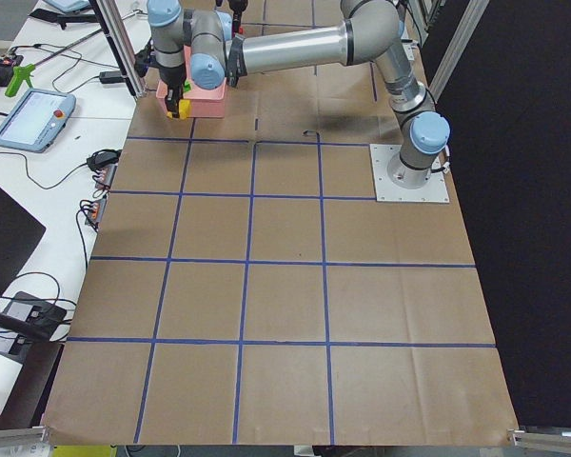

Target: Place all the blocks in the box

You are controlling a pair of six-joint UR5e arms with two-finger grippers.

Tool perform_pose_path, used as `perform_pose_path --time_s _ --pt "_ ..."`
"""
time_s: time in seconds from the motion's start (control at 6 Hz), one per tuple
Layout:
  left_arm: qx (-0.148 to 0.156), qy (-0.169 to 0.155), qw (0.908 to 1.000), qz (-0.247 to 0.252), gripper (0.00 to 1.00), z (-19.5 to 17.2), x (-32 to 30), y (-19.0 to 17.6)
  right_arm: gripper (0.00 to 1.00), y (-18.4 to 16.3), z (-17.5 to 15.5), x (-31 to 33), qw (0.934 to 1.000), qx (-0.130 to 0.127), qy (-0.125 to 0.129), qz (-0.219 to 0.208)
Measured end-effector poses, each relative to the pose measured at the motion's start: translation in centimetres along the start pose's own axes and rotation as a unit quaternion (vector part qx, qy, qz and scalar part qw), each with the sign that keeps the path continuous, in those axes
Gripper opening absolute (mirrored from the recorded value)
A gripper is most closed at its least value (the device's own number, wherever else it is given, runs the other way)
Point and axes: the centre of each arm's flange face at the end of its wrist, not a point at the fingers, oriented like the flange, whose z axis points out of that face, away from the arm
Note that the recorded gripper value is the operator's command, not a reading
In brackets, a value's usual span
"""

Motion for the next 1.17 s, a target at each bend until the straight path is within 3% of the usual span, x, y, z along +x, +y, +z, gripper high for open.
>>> perform_pose_path --time_s 0.17,0.33,0.5,0.67,1.0,1.17 --pt "-0.001 0.008 1.0 -0.005 0.15 1.1 7.0 1.1 0.44 0.1 -0.1 0.1 1.0 -0.001 0.004 -0.001" --pt "0.001 0.013 0.9999 -0.009 0.2 3.8 11.5 1.5 0.17 0.3 -0.3 0.2 1.0 -0.003 0.006 -0.004" --pt "0.011 0.016 0.9998 -0.005 0.58 7.1 14.3 1.4 0.08 0.4 -0.4 0.4 0.9999 -0.005 0.012 -0.007" --pt "0.021 0.017 0.9996 -0.001 0.99 9.1 15.6 1.3 0.05 0.4 -0.6 0.6 0.9998 -0.006 0.02 -0.008" --pt "0.027 0.016 0.9995 -0.001 1.0 8.8 15.7 1.2 0.04 0.0 -1.1 0.8 0.9997 0.0 0.024 -0.007" --pt "0.031 0.015 0.9994 -0.001 1.0 6.9 15.3 1.3 0.03 -0.2 -2.0 0.9 0.9996 0.007 0.025 -0.007"
